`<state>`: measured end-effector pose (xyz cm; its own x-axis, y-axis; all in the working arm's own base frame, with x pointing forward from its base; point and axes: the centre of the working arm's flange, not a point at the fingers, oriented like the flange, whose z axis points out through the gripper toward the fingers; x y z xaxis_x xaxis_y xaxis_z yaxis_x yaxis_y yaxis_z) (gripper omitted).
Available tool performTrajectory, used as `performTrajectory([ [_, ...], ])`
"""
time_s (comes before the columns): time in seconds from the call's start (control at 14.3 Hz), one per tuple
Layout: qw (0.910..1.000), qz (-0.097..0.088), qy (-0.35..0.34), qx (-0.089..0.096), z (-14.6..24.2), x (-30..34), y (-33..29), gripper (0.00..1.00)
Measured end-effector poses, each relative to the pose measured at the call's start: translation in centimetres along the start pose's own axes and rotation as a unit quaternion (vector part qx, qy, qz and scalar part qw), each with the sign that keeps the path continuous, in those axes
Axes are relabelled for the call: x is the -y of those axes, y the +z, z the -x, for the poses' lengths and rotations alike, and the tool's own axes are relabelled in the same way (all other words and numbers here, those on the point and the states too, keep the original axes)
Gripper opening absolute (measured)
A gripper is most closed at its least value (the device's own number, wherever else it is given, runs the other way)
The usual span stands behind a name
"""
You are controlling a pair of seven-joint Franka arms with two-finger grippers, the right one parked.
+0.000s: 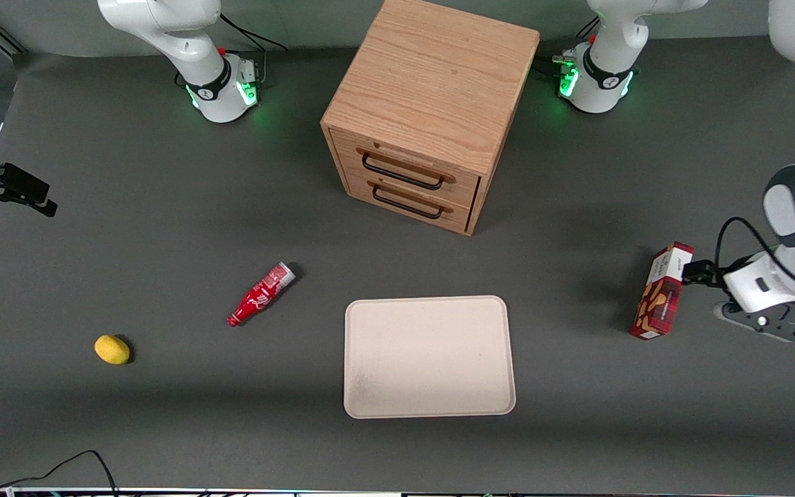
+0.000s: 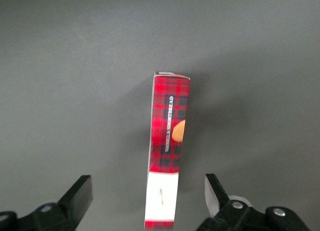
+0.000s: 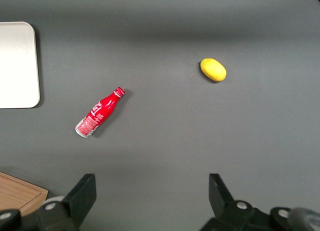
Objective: Place red cookie box on tray
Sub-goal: 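Lower the open left gripper around the cookie box and close it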
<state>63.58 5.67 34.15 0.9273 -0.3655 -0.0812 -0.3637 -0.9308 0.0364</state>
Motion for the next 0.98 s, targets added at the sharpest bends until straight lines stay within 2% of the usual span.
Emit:
performTrajectory([
  [0.49, 0.9998, -0.010, 0.003, -0.016, 2.0, -1.4, 6.8, 1.00],
  [0.98, 0.9991, -0.021, 0.009, -0.035, 3.3, -2.8, 10.3, 1.00],
])
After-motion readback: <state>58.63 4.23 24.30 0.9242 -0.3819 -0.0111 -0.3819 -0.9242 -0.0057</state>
